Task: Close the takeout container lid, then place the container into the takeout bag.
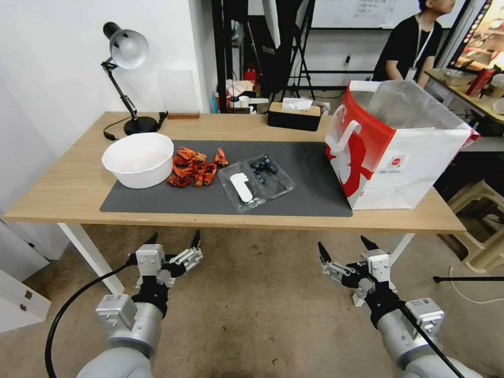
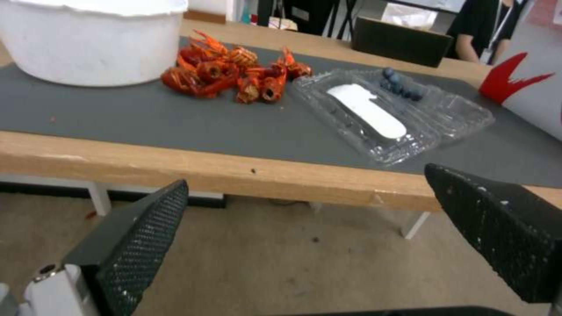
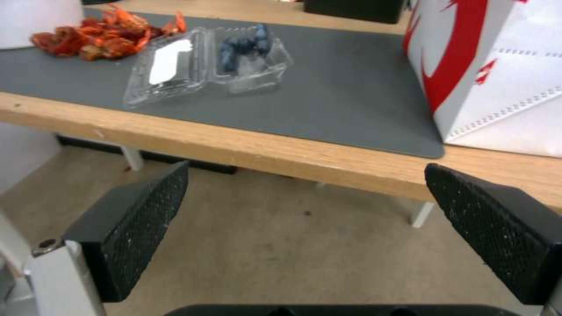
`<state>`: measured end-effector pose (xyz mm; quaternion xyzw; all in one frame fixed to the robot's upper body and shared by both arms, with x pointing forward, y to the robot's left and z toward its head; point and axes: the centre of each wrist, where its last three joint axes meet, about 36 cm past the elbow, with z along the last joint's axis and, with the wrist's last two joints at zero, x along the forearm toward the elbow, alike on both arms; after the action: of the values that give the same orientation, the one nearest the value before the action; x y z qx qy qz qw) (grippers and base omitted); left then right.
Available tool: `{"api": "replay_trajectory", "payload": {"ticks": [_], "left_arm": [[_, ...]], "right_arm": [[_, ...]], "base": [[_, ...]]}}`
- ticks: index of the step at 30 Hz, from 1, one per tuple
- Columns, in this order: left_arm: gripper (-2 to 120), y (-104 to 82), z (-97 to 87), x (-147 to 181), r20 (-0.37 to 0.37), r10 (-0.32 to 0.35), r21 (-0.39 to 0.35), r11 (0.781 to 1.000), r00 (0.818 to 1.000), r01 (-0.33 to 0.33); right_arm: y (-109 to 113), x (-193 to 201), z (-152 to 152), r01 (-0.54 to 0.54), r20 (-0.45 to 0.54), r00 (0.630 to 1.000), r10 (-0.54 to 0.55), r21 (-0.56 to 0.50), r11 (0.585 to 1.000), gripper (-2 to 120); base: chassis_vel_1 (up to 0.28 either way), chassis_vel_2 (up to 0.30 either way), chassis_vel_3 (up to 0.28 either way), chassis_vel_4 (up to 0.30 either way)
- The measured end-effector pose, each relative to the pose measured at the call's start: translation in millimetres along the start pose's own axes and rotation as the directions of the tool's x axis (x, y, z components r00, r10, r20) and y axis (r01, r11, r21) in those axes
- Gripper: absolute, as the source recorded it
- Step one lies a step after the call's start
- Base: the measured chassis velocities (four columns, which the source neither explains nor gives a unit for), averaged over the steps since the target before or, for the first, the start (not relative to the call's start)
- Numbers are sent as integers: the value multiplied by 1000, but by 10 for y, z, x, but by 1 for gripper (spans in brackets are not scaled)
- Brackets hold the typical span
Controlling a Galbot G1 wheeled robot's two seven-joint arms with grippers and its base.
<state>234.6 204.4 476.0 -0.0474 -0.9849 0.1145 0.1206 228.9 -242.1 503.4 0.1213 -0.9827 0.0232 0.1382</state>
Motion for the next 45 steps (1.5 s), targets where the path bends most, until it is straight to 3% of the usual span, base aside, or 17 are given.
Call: {"api": "replay_trajectory", "payload": {"ticks": [10,13,26,34,37,42,45], "left_arm": [[100,42,71,-40,4,4,-3,1000,1000,-4],[100,49,101,-51,3,4,-5,1000,1000,-4],[100,72,177,-66,-1,-13,-7,1000,1000,13],[100,91,216,-75,-1,-26,-5,1000,1000,26],[100,107,242,-82,-7,-34,-6,999,999,34],[100,118,255,-83,-9,-40,-8,999,999,40],[100,131,264,-82,-12,-45,-10,999,999,45]], "right_arm": [[-249,-238,-43,111,137,984,-110,6,994,100],[-402,-475,-5,172,207,964,-167,-5,985,100],[-801,-1173,31,260,233,941,-247,-26,965,100],[-879,-1678,-323,295,182,941,-285,-30,955,100],[-828,-1933,-536,300,69,952,-299,-9,954,100],[-809,-2086,-738,282,-1,959,-282,28,959,100],[-840,-2294,-1101,260,-102,962,-252,81,962,100]], "base": [[0,0,0,0],[0,0,0,0],[0,0,0,0],[0,0,0,0],[0,0,0,0],[0,0,0,0],[0,0,0,0]]}}
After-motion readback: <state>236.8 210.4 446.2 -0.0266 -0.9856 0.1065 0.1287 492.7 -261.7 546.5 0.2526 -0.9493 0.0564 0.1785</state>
